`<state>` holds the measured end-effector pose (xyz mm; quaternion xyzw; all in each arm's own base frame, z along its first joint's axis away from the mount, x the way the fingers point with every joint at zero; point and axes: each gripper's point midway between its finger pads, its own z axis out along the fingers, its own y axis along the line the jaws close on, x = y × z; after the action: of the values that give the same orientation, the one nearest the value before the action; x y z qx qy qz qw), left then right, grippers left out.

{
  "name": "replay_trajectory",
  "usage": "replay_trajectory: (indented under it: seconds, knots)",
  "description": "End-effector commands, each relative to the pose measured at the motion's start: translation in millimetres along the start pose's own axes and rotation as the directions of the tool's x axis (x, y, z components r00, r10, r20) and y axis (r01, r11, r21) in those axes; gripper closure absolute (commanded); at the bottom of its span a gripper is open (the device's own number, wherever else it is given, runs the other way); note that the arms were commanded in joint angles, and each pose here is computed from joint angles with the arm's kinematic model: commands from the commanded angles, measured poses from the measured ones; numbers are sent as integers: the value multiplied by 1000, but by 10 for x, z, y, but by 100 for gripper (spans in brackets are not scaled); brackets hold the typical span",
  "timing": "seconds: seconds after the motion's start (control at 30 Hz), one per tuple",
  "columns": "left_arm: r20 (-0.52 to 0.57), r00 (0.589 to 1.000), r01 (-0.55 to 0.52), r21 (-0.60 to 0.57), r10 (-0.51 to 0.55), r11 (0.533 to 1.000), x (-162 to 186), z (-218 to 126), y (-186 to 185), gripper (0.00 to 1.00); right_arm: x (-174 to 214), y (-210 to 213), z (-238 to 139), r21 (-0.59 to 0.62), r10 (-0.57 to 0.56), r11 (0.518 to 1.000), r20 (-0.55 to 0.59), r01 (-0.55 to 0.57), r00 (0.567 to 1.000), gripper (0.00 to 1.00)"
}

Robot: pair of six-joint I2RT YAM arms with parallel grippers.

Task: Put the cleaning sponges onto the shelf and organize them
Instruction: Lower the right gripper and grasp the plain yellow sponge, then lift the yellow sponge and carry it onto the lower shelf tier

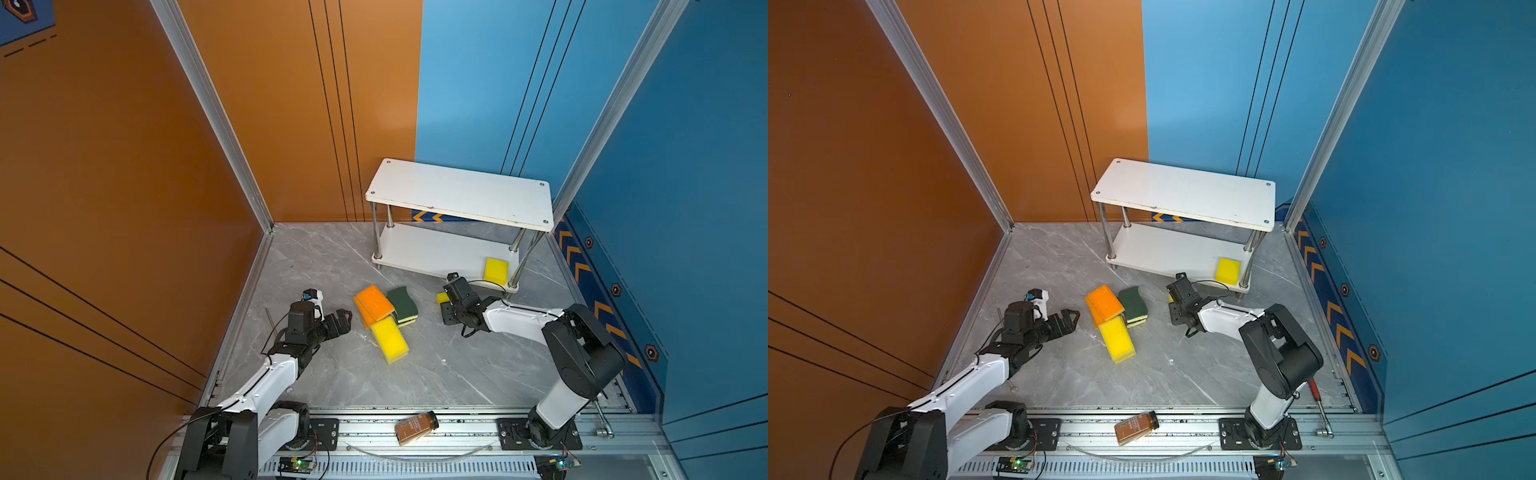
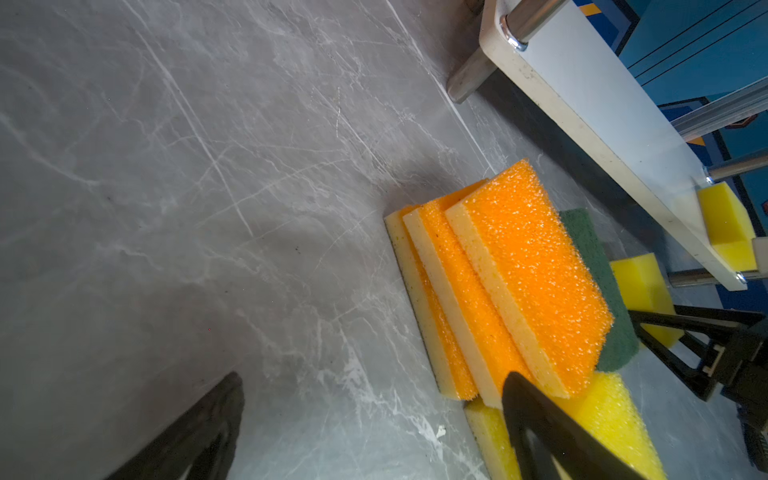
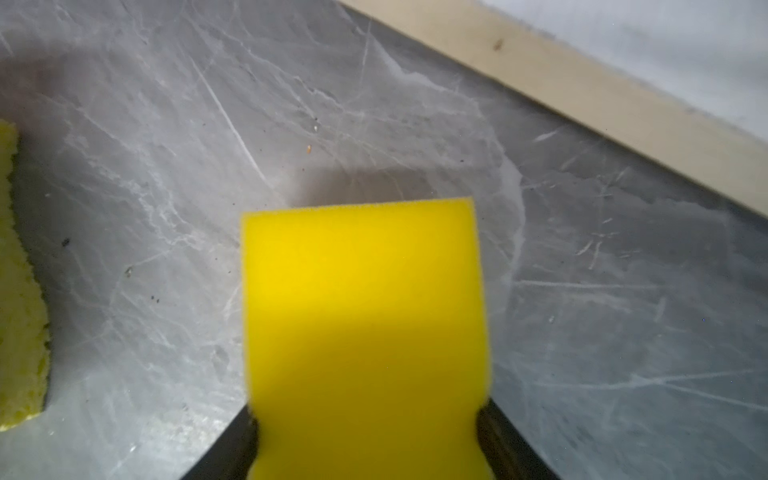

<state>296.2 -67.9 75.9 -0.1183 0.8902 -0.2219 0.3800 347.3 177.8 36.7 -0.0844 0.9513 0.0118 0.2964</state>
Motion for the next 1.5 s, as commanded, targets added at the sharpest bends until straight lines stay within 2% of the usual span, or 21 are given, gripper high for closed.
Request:
replay_trajectory:
  seconds: [0.0,0.23,0.7,0.9,1.47]
  knots:
    - [-16,1000,6,4,-6,1000,36,-27,7,2,-132,-38,-162,41,38,998,34,-39,999,39]
    - [-19,1000,7,11,-7,1000,29,-31,-10,2,-362,-119,-403,62,121,990,131,-130,984,39]
    - [-23,1000,1,37,0,999,-1,-22,-62,2,-937,-392,-813,123,256,941,352,-316,900,40]
    - [-35,999,5,36,-4,999,22,6,-52,2,-1162,-546,-749,157,308,906,391,-392,867,39]
    - [-27,1000,2,24,-1,1000,-16,17,-36,2,-1283,-771,-254,230,327,879,349,-419,878,39]
